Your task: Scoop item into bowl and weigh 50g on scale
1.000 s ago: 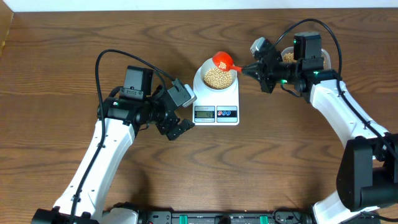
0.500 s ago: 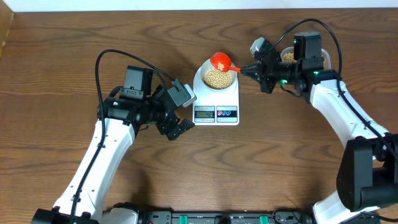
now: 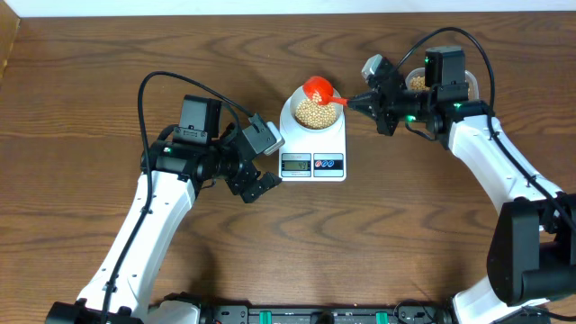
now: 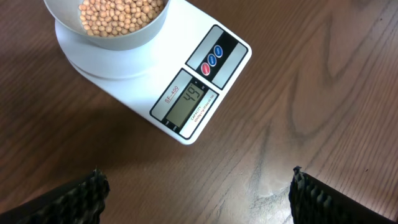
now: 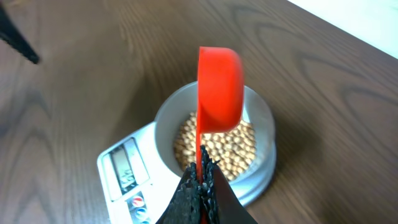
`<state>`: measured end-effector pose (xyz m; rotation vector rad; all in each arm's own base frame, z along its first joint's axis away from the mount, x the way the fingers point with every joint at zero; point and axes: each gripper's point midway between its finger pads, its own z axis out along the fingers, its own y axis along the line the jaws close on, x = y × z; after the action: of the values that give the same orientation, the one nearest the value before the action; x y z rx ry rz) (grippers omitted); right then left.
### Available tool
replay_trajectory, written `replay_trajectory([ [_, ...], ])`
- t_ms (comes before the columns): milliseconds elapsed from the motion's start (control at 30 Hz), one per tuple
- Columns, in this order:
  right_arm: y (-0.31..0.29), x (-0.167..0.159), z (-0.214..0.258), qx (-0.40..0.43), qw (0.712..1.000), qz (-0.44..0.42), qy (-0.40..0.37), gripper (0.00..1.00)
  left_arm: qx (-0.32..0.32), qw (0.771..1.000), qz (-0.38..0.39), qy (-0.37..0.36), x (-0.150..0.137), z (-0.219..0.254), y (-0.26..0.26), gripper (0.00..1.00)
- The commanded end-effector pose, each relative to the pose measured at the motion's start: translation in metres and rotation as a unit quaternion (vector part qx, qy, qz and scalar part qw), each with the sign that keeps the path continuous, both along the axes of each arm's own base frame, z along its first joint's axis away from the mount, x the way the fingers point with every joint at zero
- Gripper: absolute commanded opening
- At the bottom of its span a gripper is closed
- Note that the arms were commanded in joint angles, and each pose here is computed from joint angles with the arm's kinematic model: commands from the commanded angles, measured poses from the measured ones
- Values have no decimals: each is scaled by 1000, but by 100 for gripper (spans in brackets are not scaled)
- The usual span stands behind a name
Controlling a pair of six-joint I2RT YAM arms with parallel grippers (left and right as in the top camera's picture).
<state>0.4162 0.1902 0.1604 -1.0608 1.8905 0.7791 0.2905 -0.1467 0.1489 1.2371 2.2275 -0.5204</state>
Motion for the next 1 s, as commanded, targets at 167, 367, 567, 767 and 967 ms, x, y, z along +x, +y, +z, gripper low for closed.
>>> replay_trajectory([
  [167,1,0,11,-6,1000,-1,-20,1,-7,1000,-4,-11,4,9,-2,95],
  [367,1,0,11,-5,1000,0,-20,1,-7,1000,-4,-12,4,9,-2,95],
  [567,5,-4,15,8,1000,13,-18,1,-7,1000,-4,-11,4,9,-2,95],
  [767,6,-5,15,10,1000,16,-18,1,-7,1000,-4,-11,4,9,-2,95],
  [967,2,0,11,-7,1000,-1,-20,1,-7,1000,-4,-11,4,9,-2,95],
])
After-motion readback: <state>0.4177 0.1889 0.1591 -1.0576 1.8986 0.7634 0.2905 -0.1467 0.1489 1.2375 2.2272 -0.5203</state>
